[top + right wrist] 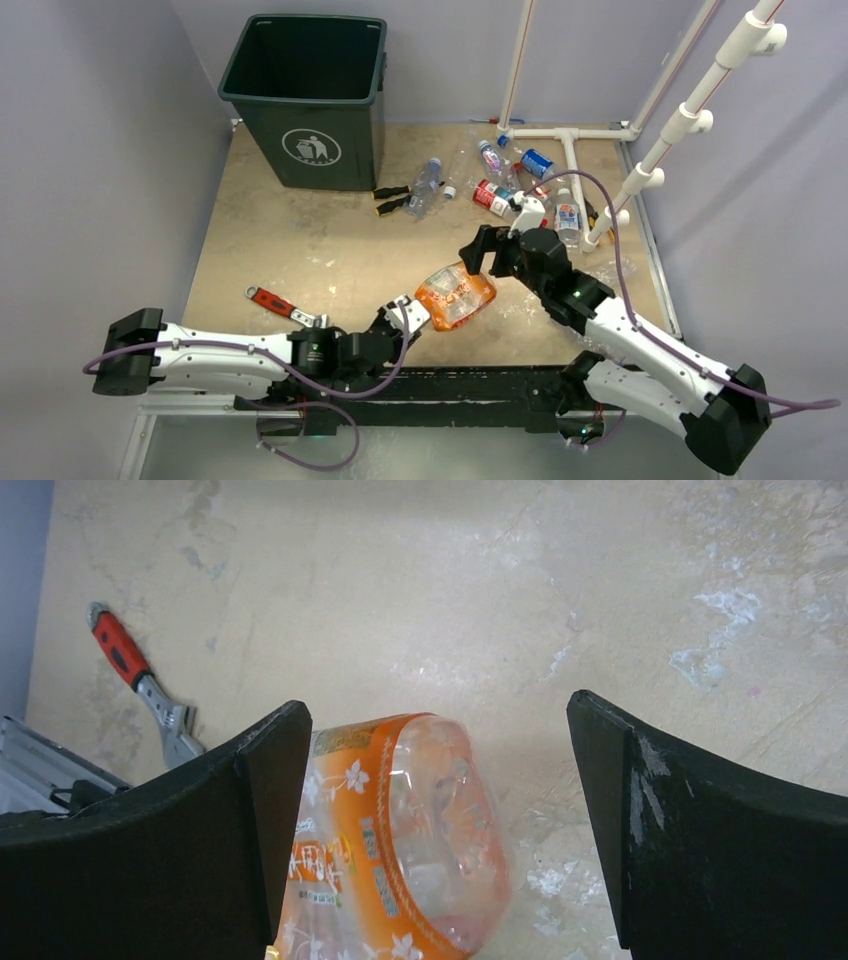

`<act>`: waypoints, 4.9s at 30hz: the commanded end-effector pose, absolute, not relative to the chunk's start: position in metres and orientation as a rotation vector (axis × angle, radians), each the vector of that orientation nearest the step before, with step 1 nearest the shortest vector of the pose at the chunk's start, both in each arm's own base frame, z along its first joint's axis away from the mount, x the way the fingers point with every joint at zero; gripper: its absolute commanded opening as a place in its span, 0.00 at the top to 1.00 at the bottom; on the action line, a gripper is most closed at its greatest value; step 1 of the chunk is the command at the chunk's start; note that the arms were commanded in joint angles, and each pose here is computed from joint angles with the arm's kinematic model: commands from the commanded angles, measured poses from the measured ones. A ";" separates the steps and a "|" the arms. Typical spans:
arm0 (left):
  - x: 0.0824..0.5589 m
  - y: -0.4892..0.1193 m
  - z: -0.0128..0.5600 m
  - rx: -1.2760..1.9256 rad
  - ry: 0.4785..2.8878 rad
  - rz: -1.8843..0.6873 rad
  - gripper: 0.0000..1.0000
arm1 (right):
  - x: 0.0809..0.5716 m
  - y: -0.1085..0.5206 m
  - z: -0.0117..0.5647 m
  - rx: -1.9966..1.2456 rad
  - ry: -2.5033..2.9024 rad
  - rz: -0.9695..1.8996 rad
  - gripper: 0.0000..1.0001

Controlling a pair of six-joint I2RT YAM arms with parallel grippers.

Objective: Put the plastic bottles in the bin
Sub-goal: Place the plastic bottle at the center of the board, then pick up the plastic bottle at the center of the board.

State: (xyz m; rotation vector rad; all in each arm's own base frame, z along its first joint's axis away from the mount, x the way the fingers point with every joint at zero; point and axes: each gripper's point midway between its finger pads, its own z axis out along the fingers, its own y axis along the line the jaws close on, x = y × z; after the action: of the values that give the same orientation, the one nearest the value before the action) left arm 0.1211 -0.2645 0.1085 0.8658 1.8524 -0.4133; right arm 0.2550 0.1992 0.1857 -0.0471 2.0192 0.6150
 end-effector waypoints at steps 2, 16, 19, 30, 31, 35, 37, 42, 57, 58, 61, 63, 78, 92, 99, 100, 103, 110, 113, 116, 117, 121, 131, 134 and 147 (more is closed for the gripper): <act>0.133 -0.285 0.126 0.875 1.781 -0.345 1.00 | 0.274 0.210 0.181 -0.039 2.013 0.618 0.01; 0.144 -0.279 0.081 0.772 1.872 -0.214 0.33 | 0.312 0.220 0.116 0.018 2.124 0.604 0.01; 0.144 -0.281 0.088 0.754 1.870 -0.242 0.11 | 0.311 0.221 0.111 0.013 2.130 0.611 0.01; 0.107 -0.298 0.151 0.553 1.862 -0.805 0.05 | 0.313 0.235 0.097 -0.013 2.153 0.664 0.02; 0.094 -0.306 0.147 0.602 1.883 -0.878 0.07 | 0.315 0.236 0.097 -0.010 2.152 0.668 0.02; 0.052 -0.336 0.112 0.855 1.985 -0.935 0.18 | 0.325 0.246 0.099 -0.006 2.147 0.685 0.02; 0.040 -0.344 0.092 0.924 2.015 -0.876 0.26 | 0.332 0.250 0.098 -0.005 2.150 0.684 0.03; 0.039 -0.346 0.049 0.901 2.099 -0.827 0.49 | 0.339 0.259 0.090 -0.025 2.171 0.694 0.08; 0.127 -0.315 0.052 0.427 2.105 -0.796 0.73 | 0.290 0.233 0.059 0.013 2.217 0.725 0.20; 0.133 -0.315 0.055 0.411 2.100 -0.782 0.73 | 0.286 0.230 0.059 0.026 2.215 0.729 0.20; 0.149 -0.312 0.056 0.355 2.097 -0.760 0.73 | 0.273 0.223 0.060 0.065 2.209 0.759 0.20; 0.160 -0.310 0.056 0.310 2.103 -0.762 0.74 | 0.268 0.221 0.067 0.083 2.190 0.788 0.20; 0.249 -0.302 0.080 0.088 2.062 -0.659 0.72 | 0.231 0.219 0.074 0.192 2.175 0.935 0.14; 0.240 -0.279 0.113 -0.042 1.991 -0.741 0.23 | 0.280 0.214 0.089 0.216 2.160 0.721 0.04; 0.248 -0.314 0.107 -0.012 2.023 -0.862 0.26 | 0.289 0.212 0.071 0.237 2.194 0.767 0.06; 0.247 -0.318 0.104 0.000 2.031 -0.875 0.28 | 0.290 0.209 0.068 0.242 2.196 0.760 0.07; 0.245 -0.324 0.091 0.018 2.056 -0.890 0.34 | 0.283 0.212 0.059 0.206 2.224 0.818 0.08; 0.245 -0.318 0.061 -0.010 2.105 -0.871 0.50 | 0.266 0.223 0.048 0.112 2.257 0.934 0.10; 0.246 -0.318 0.052 -0.017 2.116 -0.880 0.54 | 0.259 0.224 0.050 0.098 2.257 0.966 0.10; 0.244 -0.313 0.044 -0.031 2.127 -0.876 0.57 | 0.251 0.227 0.057 0.078 2.236 1.030 0.12; 0.243 -0.311 0.041 -0.037 2.131 -0.875 0.58 | 0.248 0.229 0.060 0.061 2.226 1.061 0.13; 0.236 -0.304 0.029 -0.050 2.150 -0.880 0.60 | 0.236 0.240 0.073 -0.008 2.180 1.189 0.18; 0.222 -0.293 0.015 -0.077 2.161 -0.922 0.63 | 0.229 0.253 0.091 -0.042 2.091 1.349 0.47; 0.219 -0.288 0.021 -0.096 2.133 -0.947 0.62 | 0.228 0.255 0.107 -0.096 2.009 1.368 0.58; 0.225 -0.259 0.124 -0.137 1.923 -0.941 0.24 | 0.194 0.231 0.197 -0.349 1.658 1.270 0.74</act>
State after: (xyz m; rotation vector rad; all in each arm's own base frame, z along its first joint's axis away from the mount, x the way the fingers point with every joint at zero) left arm 0.2189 -0.2863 0.1252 -0.1242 1.8958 -1.1155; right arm 0.2105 0.2317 0.1613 -0.2125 1.8076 1.2615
